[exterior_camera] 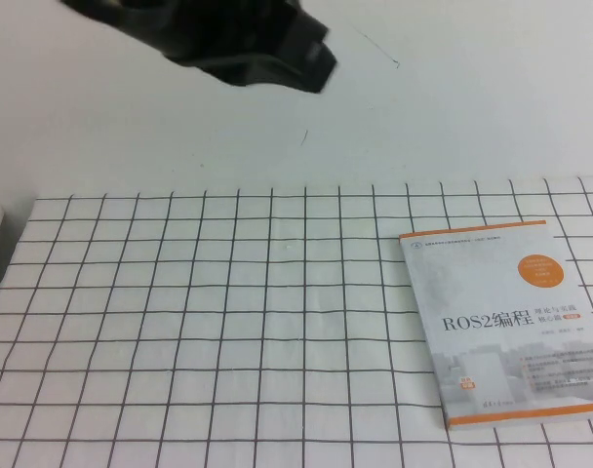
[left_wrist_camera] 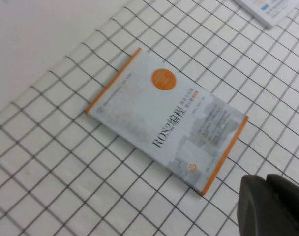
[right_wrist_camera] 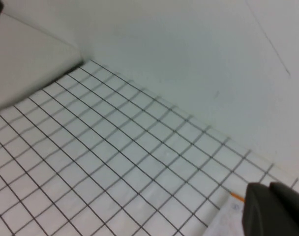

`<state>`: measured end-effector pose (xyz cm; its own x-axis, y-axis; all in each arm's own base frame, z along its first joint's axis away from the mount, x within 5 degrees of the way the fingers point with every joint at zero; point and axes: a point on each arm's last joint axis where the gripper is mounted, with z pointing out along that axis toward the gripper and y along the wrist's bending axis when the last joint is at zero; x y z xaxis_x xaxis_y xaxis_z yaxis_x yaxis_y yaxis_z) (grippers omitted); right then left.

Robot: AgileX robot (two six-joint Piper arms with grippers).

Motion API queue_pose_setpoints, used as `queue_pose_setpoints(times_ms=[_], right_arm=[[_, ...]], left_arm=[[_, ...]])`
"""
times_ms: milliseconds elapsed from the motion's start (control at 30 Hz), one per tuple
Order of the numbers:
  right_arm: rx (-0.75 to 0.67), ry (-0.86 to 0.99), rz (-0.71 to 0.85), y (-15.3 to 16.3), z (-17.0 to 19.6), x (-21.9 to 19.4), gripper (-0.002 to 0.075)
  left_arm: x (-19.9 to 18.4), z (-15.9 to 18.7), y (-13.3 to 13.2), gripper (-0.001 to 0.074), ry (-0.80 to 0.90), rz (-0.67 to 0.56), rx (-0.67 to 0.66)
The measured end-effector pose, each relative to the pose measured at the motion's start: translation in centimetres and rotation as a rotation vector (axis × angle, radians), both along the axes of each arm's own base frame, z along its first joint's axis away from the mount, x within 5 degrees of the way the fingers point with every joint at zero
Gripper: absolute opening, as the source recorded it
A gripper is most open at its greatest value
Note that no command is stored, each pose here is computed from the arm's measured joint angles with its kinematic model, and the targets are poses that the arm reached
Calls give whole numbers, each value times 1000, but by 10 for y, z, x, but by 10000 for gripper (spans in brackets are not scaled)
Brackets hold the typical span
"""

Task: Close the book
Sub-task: 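Close the open booklet and leave it lying on the table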

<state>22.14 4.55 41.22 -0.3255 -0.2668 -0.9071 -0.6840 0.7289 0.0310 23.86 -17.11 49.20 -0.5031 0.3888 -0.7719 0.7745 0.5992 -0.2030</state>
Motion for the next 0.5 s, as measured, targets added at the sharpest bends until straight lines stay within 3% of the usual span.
queue_pose_setpoints(times_ms=[133,233,367,500], right_arm=[[-17,-126,54,6,25,-42,-3],[-31,-183,51,7,37,-70,-3],[-45,-248,21,8,47,-102,-3],[-17,-352,-33,8,60,-131,-3]], left_arm=[[-57,39,42,1,-132,122,-16],[-108,49,77,0,-195,210,-36],[-157,28,111,-1,-211,318,-54],[-193,-23,135,-1,-198,410,-112]])
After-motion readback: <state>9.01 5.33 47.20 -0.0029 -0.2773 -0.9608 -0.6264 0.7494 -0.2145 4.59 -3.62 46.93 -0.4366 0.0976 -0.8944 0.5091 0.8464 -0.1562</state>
